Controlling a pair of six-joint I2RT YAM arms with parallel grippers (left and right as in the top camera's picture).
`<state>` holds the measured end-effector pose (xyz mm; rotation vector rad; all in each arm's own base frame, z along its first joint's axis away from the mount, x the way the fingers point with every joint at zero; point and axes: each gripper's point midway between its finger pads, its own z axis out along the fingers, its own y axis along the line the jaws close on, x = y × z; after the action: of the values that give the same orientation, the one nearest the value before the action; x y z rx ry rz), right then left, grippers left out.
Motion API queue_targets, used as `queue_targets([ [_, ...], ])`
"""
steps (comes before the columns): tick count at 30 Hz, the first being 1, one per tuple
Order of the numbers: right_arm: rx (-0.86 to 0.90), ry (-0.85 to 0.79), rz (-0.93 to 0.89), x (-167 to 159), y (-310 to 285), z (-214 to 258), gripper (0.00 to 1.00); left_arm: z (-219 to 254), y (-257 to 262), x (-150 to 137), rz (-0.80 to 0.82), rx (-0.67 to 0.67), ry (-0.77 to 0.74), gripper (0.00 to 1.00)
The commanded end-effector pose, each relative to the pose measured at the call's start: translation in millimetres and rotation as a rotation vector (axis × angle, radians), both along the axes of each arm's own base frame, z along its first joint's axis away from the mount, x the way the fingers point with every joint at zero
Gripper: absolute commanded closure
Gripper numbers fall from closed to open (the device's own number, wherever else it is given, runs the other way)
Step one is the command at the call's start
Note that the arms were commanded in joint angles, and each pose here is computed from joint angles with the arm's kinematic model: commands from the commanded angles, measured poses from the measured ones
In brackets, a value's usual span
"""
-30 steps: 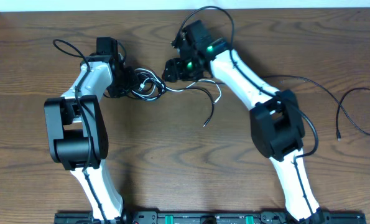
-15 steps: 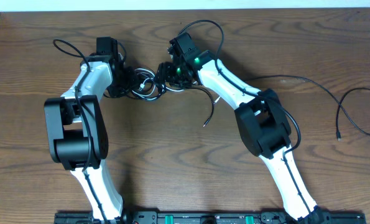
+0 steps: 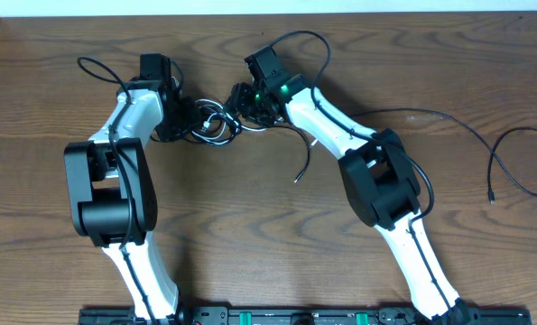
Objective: Untangle cables
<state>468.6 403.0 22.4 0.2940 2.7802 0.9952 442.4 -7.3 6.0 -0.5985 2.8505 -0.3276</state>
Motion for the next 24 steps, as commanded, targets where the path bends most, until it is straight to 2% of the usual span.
queue_targets([
  [1,-0.051,0.112,-0.091,-14,3,-56,0.45,-9,-3,-4,-0.009,-0.012,0.024,0.59],
  [3,-0.030,0.095,-0.089,-10,7,-61,0.50,-9,-3,-4,-0.009,-0.012,0.024,0.59],
  [7,-0.013,0.101,-0.079,-10,10,-70,0.50,-9,-3,-4,-0.009,-0.012,0.024,0.59],
  [9,-0.016,0.104,-0.079,-11,10,-73,0.54,-9,-3,-4,-0.009,-0.012,0.024,0.59],
  [10,-0.017,0.102,-0.079,-10,10,-74,0.60,-9,-3,-4,-0.009,-0.012,0.024,0.59],
  [12,-0.024,0.096,-0.086,-9,8,-75,0.79,-9,-3,-4,-0.009,-0.012,0.024,0.59],
  [14,-0.019,0.075,-0.074,-6,10,-73,0.88,-9,-3,-4,-0.009,-0.012,0.024,0.59],
  [15,-0.020,0.026,-0.030,-2,11,-70,0.98,-9,-3,-4,-0.009,-0.012,0.024,0.59],
  [24,0.074,0.008,0.091,6,0,-51,0.99,-9,-3,-4,-0.009,-0.012,0.023,0.59],
])
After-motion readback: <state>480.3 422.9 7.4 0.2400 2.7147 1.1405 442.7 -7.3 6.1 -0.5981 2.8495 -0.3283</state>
